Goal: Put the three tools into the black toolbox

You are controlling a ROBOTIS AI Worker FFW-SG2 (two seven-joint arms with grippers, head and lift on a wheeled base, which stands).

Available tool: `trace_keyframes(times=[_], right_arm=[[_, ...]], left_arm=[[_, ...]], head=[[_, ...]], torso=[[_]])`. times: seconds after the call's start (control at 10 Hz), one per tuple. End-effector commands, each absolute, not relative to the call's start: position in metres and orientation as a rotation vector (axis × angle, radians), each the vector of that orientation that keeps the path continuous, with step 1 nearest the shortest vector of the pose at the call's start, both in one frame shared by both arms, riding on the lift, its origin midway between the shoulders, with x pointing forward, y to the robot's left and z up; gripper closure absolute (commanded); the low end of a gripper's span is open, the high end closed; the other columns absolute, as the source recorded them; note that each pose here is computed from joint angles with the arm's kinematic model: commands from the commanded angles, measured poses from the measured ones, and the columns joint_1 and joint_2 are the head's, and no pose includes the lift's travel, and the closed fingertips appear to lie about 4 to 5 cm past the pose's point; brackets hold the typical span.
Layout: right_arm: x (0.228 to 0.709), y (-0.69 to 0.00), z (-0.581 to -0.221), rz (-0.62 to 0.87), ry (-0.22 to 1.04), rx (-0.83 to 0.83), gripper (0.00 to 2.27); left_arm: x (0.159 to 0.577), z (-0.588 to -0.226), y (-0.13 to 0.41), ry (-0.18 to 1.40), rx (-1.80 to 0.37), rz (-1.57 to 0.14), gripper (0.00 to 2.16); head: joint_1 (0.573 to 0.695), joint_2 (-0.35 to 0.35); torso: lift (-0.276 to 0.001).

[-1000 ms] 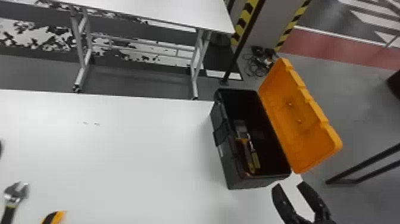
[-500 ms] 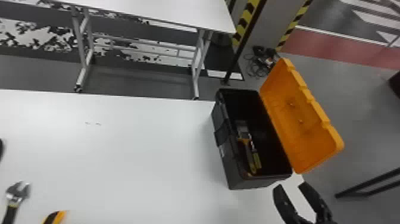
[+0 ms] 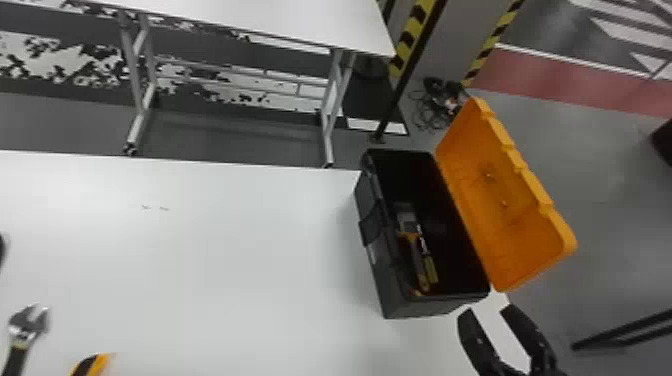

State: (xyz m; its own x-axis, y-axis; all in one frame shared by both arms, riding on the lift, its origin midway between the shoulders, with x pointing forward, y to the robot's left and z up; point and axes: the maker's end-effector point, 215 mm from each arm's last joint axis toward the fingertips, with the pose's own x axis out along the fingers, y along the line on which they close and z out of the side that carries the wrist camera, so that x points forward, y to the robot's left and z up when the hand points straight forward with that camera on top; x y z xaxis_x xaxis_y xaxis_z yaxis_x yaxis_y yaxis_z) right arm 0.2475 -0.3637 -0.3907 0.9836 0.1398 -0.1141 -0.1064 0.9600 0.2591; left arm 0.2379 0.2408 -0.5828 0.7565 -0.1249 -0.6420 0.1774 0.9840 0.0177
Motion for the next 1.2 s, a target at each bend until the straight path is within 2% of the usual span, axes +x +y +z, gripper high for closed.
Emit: trace_keyframes(times=[0.0, 0.2, 0.4, 0.5, 0.6, 0.8, 1.1], right_arm=[[0.248, -0.363, -0.389, 0.127, 0.129, 0.255, 0.13], [0.248, -0.362, -0.388, 0.128, 0.128, 0.254, 0.13], [0.248, -0.362, -0.388, 0.129, 0.128, 0.253, 0.13], [0.248, -0.362, -0.386, 0.13, 0.126, 0.252, 0.13], [0.249, -0.361, -0.385, 0.132, 0.123, 0.251, 0.13], [0.25, -0.359, -0.382, 0.137, 0.119, 0.25, 0.13], [0.253, -0.349, -0.38, 0.157, 0.126, 0.251, 0.13]], left_arm=[[0.235, -0.592, 0.242, 0.727, 0.077, -0.166, 0.42], [0.232, -0.6, 0.244, 0.758, 0.074, -0.167, 0.43], [0.231, -0.602, 0.245, 0.768, 0.073, -0.164, 1.11], [0.232, -0.601, 0.245, 0.764, 0.07, -0.164, 1.53], [0.233, -0.6, 0.244, 0.76, 0.068, -0.162, 1.83], [0.237, -0.592, 0.241, 0.744, 0.064, -0.167, 1.84], [0.246, -0.558, 0.223, 0.686, 0.054, -0.197, 1.84]], head=[[0.695, -0.307], [0.695, -0.305], [0.695, -0.302], [0.695, -0.3], [0.695, -0.298], [0.695, -0.296], [0.695, -0.299]], torso=[[-0.051], [-0.051], [-0.051], [-0.051], [-0.051], [-0.051], [-0.051]])
